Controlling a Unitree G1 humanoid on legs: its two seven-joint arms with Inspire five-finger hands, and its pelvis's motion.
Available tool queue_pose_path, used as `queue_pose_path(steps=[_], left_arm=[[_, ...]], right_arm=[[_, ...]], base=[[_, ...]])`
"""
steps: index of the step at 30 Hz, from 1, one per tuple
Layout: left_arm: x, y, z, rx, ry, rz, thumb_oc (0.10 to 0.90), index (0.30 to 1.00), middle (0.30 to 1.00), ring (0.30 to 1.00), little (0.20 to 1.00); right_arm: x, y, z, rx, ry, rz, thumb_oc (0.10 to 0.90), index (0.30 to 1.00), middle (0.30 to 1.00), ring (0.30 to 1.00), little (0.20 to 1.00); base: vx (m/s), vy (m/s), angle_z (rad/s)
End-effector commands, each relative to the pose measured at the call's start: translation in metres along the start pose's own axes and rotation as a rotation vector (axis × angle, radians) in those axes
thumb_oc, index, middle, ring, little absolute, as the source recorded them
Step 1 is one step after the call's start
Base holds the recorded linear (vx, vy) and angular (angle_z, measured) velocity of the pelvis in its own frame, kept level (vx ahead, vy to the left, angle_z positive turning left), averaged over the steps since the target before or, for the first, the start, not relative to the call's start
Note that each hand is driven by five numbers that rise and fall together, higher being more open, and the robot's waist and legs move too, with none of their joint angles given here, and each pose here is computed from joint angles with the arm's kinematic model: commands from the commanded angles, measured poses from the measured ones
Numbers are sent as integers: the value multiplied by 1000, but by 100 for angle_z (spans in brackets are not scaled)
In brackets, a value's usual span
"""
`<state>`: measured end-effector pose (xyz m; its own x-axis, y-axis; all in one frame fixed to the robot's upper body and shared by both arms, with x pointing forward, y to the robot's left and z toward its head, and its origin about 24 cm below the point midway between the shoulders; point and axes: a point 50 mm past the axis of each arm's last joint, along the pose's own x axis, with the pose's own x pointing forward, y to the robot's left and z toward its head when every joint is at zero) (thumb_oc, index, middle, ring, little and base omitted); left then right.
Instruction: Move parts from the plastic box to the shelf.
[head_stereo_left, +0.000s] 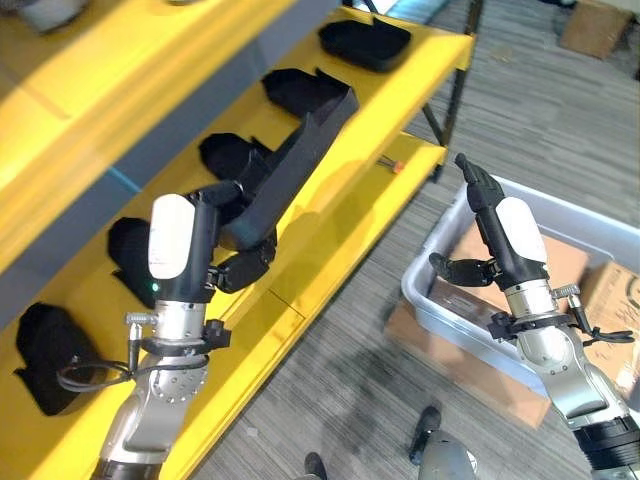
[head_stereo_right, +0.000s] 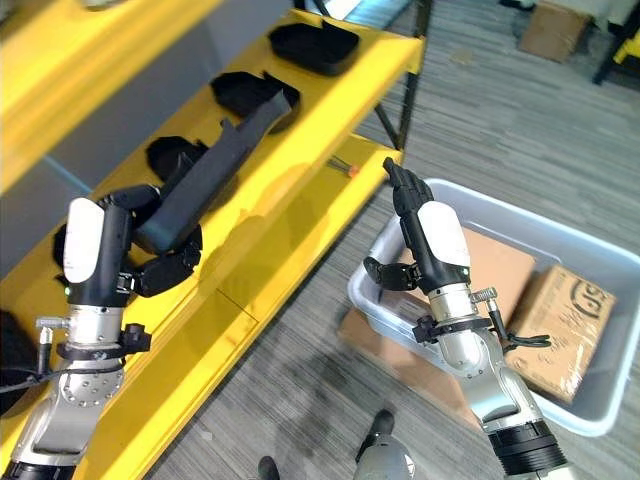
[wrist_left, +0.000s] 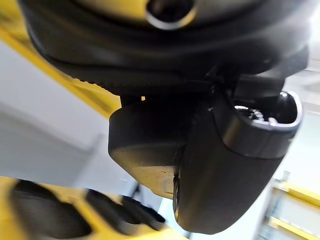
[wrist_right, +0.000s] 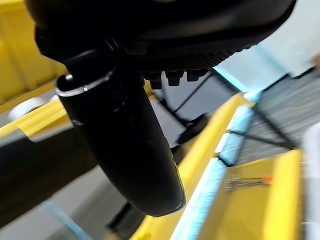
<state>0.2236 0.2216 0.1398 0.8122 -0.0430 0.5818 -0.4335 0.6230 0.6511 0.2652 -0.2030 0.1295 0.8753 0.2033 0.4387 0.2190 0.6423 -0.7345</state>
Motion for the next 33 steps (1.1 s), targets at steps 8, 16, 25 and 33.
queue_pose_path(steps=[8,16,25,33], left_arm=[[20,43,28,16,-188,256,400,300,300,300,300],[18,44,25,58,-169,273,400,300,300,300,300],[15,44,18,86,-140,271,400,300,300,300,300],[19,39,12,87,-127,234,400,300,300,300,300]], right_arm=[[17,-8,31,78,-158,-133,900,1000,1000,1000,1000],[16,3,28,99,-119,-103,900,1000,1000,1000,1000],[8,10,16,92,-46,-100,900,1000,1000,1000,1000],[-23,6,-10,86,100,-101,900,1000,1000,1000,1000]], base=[[-74,112,26],[-64,133,17],[-68,143,11],[-65,218,31]])
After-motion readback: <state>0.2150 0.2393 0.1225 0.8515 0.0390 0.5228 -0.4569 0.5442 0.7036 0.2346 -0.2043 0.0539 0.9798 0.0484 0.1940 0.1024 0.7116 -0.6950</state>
